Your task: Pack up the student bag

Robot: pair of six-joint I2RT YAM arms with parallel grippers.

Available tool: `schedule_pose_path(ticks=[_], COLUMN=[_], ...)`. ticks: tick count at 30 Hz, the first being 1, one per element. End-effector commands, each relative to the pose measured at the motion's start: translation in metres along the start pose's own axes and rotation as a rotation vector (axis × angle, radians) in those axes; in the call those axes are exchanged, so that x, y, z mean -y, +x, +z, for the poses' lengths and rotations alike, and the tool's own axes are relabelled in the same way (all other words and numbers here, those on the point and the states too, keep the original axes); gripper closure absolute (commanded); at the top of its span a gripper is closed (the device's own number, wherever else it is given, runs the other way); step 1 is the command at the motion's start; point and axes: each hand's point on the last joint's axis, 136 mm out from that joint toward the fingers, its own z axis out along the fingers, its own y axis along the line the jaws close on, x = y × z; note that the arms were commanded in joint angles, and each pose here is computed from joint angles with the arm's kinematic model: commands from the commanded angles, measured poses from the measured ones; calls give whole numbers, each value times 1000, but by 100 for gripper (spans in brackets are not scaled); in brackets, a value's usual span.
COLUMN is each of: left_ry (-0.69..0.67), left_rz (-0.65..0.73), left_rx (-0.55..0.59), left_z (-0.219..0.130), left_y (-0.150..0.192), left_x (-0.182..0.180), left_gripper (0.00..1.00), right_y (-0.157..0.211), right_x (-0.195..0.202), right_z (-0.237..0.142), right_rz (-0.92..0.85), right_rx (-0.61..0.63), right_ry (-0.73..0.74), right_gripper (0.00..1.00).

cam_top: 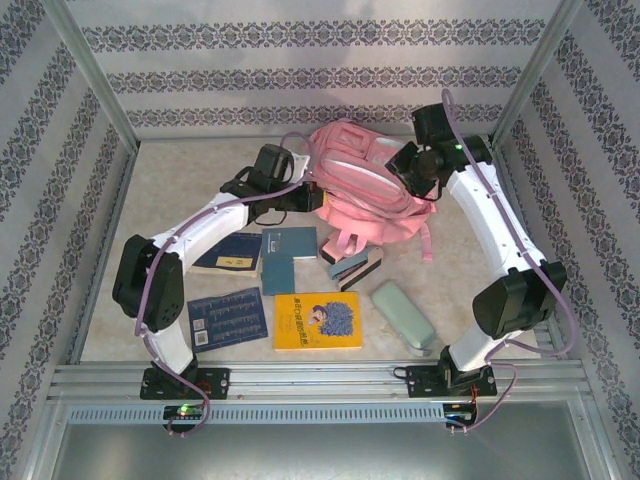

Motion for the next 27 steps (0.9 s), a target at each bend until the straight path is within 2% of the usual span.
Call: schedule_pose_path(ticks=[1, 4, 10, 18, 27], left_ry=[112, 134, 147, 150, 144], left_rz=[23, 15, 27, 28, 34], left_rx=[61, 66, 59, 49, 48], left_z=[-4, -6, -7, -6, -7], left_y=[-19, -18, -12, -4, -1], left_x=[43, 53, 62, 65, 64], left_gripper=[100, 100, 100, 100, 100], right_y=[39, 66, 72, 87, 95], right_x=[-8, -16, -23, -20, -13], right_z=[-15, -10, 6, 23, 34], right_rz=[96, 204, 286, 427, 454], right_rx=[-118, -221, -245, -286, -292], right_ry=[-22, -58, -87, -69, -41], right_gripper=[57, 57, 46, 46, 45])
